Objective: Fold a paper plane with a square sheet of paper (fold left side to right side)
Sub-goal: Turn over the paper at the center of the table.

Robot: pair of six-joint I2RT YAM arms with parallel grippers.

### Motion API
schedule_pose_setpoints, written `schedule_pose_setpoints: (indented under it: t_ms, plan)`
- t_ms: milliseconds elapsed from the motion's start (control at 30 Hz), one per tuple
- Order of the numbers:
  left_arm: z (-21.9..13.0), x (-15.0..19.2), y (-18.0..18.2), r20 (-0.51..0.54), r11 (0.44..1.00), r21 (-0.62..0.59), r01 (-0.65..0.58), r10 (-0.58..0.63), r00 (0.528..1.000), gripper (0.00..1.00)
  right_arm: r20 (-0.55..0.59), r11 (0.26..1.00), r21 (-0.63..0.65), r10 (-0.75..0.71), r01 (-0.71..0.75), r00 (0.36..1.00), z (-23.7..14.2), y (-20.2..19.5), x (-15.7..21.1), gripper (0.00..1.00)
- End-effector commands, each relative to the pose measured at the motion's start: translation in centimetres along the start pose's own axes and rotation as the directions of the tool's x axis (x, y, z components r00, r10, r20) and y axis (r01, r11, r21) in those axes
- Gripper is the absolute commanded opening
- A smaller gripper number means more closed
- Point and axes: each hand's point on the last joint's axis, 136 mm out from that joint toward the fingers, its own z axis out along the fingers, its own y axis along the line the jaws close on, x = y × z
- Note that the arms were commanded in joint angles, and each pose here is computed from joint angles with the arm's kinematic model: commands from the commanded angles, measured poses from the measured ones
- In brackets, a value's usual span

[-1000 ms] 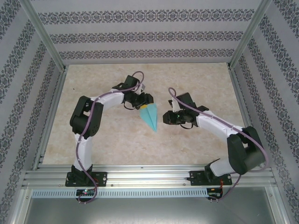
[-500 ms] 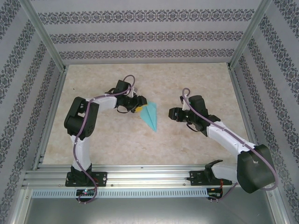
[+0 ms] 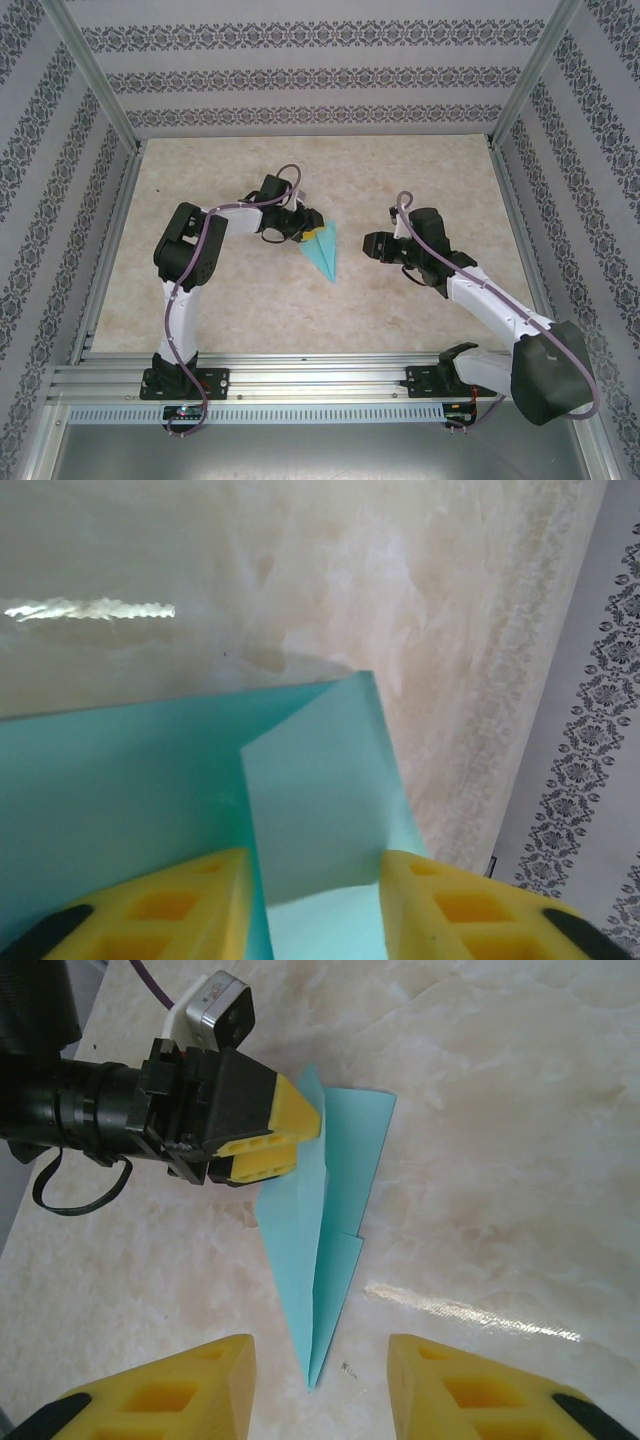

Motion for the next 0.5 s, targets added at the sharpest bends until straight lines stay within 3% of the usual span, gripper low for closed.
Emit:
schedule_pose_setpoints:
  t_ms: [0,233,300,400,467]
  plan:
    - [0.7,-0.4,-1.4,-0.003,0.999,0.043,-0.032,0.032,0.999,0.32,0.041,0.999,-0.037,0.010,-0.009,0.999,-0.7,0.5,-0.7,0.43]
    - [-0.3,-0.5,-4.0,0.018,0.991,0.101,-0.090,0.089,0.996,0.14,0.111,0.993,-0.110,0.055,-0.042,0.992,-1.7,1.1,-1.7,0.63]
    - [-1.0,-0.6,-5.0,0.032,0.987,0.115,-0.113,0.110,0.993,0.12,0.147,0.985,-0.160,0.086,-0.062,0.985,-2.0,1.5,-2.2,0.73]
    - [-2.4,-0.5,-6.9,0.059,0.978,0.137,-0.156,0.149,0.987,0.10,0.191,0.965,-0.240,0.151,-0.103,0.970,-2.5,2.2,-3.1,0.98]
    - [-3.7,-0.5,-8.7,0.088,0.969,0.155,-0.194,0.182,0.979,0.10,0.202,0.949,-0.289,0.192,-0.129,0.960,-2.7,2.7,-3.5,0.98]
